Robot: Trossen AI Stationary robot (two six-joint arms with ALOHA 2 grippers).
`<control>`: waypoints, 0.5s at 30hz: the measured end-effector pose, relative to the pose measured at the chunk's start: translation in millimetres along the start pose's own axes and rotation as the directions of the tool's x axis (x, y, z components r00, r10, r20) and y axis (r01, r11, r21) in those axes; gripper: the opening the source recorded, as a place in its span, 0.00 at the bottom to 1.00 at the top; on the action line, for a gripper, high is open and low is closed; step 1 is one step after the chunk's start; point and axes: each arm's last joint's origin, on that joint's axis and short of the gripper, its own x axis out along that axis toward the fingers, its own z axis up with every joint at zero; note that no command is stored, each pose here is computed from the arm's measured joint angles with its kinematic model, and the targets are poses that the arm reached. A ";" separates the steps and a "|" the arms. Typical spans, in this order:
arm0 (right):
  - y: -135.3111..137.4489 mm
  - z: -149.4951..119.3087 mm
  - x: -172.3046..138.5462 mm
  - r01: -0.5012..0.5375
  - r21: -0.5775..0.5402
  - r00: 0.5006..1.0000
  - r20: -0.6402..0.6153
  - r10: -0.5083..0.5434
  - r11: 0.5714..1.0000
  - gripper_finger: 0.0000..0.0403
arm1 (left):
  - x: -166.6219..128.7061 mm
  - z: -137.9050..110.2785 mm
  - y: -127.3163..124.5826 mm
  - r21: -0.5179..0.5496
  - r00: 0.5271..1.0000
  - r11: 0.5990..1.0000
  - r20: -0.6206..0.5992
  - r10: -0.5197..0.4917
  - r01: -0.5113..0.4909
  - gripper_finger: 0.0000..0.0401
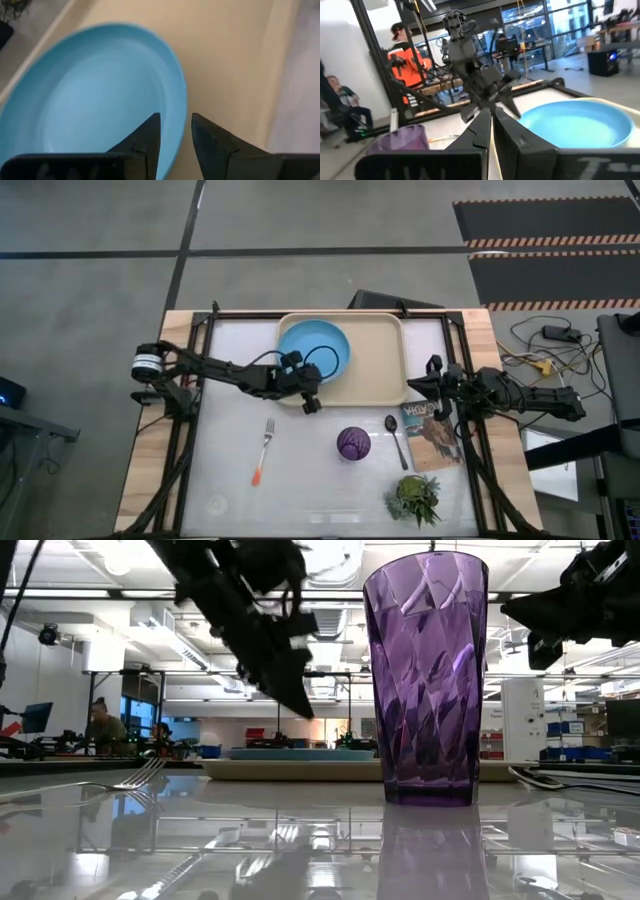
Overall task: Pick and place plate/cup/fork/spoon on tray
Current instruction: Put the purple cup on the top right of the tray
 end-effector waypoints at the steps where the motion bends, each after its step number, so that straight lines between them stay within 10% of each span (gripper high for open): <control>1: 0.8 1.5 -0.1 -0.016 0.021 1.000 0.003 0.016 1.000 0.02 | -5.9 1.8 1.0 0.006 1.000 1.000 0.013 -0.005 0.005 0.23; 15: 13.5 15.7 -2.5 -0.218 0.198 0.975 -0.001 0.222 0.956 0.02 | -54.2 -22.4 33.1 0.110 0.968 0.993 -0.243 0.063 -0.037 0.09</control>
